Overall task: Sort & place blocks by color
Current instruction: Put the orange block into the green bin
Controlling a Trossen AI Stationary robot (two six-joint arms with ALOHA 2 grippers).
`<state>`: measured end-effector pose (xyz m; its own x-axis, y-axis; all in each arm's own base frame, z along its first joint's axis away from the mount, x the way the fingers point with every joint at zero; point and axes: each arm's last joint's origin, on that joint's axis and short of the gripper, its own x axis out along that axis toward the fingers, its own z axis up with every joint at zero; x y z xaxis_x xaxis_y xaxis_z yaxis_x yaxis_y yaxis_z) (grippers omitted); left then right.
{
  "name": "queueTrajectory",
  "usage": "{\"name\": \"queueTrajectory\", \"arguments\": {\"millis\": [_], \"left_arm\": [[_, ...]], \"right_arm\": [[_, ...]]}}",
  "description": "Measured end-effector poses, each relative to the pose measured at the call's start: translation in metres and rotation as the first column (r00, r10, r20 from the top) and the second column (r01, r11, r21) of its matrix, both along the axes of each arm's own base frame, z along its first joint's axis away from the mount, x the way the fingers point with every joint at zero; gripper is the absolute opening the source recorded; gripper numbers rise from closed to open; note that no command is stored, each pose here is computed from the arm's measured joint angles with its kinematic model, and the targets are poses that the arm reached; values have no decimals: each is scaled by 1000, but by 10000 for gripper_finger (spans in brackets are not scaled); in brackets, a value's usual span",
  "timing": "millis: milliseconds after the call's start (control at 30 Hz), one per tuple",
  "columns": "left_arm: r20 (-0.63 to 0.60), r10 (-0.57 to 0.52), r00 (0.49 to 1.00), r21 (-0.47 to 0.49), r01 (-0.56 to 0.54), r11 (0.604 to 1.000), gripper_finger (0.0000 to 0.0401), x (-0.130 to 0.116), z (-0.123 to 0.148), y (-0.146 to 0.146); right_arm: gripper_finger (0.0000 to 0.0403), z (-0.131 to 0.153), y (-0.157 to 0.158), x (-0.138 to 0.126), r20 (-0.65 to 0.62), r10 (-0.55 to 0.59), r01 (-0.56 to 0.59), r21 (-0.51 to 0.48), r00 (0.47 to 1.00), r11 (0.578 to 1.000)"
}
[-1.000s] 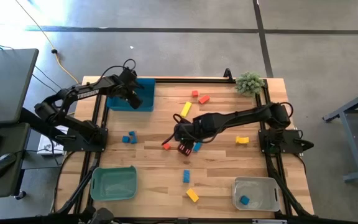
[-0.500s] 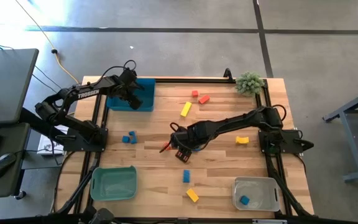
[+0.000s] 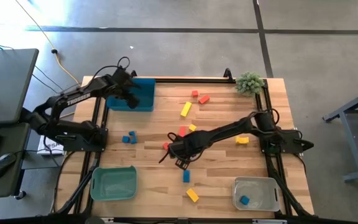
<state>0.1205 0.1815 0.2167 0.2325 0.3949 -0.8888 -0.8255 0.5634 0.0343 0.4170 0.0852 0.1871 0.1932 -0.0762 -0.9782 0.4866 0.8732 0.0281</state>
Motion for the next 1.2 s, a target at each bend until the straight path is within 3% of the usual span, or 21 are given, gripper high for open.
{"name": "queueTrajectory", "arguments": {"millis": [267,500,833,1000,1200], "left_arm": [[181,-22,983,-42,30,999,204,-5,23,-26],[339,-61,939,-88,96,991,203,-2,38,-48],[465,-66,883,-177,166,970,203,4,45,-63],[477,-13,879,-226,137,965,203,7,46,-66],[492,142,859,-340,40,940,204,10,46,-69]], "right_arm": [[236,-21,-2,8,-19,3,-3,-13,1000,1000],[230,-40,-1,11,-64,27,-26,11,998,1000],[116,-44,-1,13,-63,6,-3,44,998,999],[116,-42,-1,12,-62,13,-10,50,998,999],[116,-20,-1,17,-22,78,-78,27,997,997]]}}
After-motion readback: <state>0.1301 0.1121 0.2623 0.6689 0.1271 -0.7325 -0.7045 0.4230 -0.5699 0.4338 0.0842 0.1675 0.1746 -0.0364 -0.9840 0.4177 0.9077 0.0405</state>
